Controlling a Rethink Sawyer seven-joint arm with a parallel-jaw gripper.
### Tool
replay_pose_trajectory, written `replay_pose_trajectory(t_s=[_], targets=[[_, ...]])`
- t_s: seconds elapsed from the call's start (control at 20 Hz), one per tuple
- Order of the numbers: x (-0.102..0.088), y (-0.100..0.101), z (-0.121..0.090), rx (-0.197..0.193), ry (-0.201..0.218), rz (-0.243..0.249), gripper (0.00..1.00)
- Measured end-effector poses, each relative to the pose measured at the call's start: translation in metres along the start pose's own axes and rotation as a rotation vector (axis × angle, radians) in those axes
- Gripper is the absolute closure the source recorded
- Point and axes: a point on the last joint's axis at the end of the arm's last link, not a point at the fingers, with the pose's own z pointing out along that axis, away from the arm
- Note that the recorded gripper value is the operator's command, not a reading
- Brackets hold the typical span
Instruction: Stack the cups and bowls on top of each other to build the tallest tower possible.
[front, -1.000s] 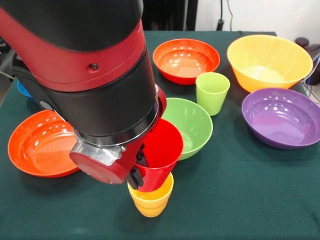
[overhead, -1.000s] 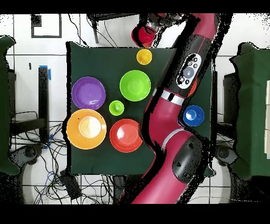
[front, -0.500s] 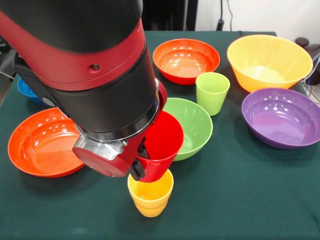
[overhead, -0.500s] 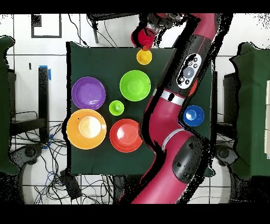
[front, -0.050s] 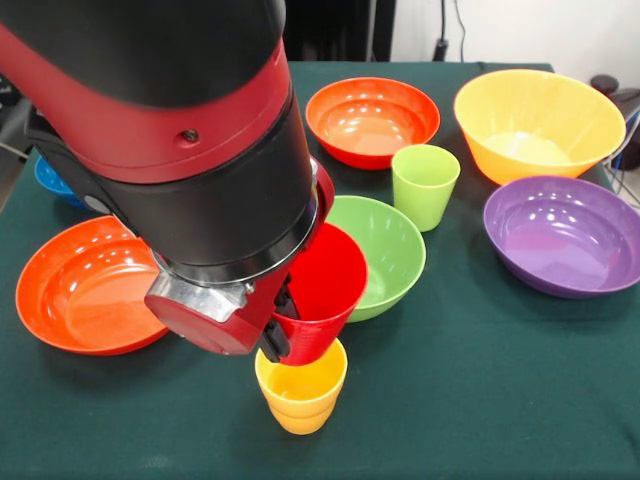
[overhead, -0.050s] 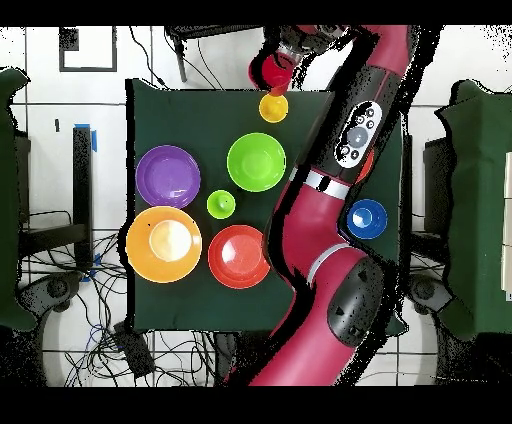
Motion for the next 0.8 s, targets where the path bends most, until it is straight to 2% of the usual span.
replay_pose_trajectory(t_s=[0.35,0.8], targets=[[-0.0032,0.0012,-0.0009,-0.006,-0.015,-0.004,1.00],[0.0008,0.0037,-0.0006,-0.041,-0.021,0.000,1.00]])
